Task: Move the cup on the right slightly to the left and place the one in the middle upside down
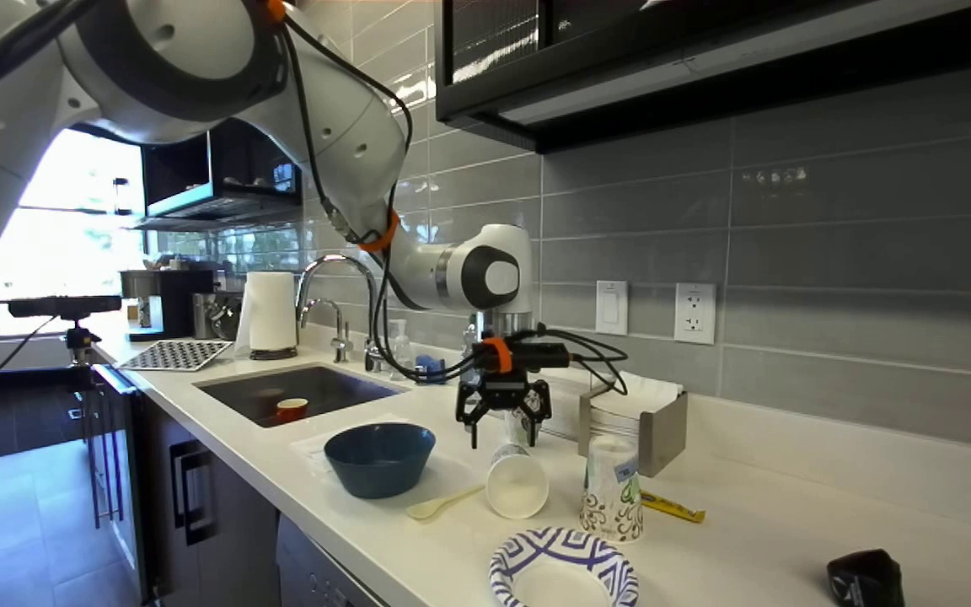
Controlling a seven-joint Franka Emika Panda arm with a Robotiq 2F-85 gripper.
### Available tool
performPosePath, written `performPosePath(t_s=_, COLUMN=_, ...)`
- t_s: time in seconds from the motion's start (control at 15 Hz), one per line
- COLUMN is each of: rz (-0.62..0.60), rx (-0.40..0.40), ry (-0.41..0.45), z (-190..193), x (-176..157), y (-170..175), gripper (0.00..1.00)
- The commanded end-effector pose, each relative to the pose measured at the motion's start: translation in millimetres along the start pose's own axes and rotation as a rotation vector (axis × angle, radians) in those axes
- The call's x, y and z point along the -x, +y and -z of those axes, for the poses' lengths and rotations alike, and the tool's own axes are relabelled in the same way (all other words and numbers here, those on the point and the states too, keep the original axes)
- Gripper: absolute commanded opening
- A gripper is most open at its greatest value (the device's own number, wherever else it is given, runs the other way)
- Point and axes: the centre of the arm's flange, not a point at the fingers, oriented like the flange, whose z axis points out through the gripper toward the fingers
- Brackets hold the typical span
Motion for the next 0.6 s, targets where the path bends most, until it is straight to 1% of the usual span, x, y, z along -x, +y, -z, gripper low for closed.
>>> performPosePath(t_s=0.0, rz=0.025, rx=0.003, ry=0.028, z=-5.2, x=-6.6, y=16.8, gripper=1.00)
performPosePath(t_s=0.27, rz=0.027, rx=-0.013, ry=0.015, z=-11.9, x=-6.4, y=23.7, gripper=1.00)
performPosePath(t_s=0.53, rz=0.032, rx=-0.019, ry=0.023, z=-18.1, x=-8.9, y=28.2, gripper=1.00)
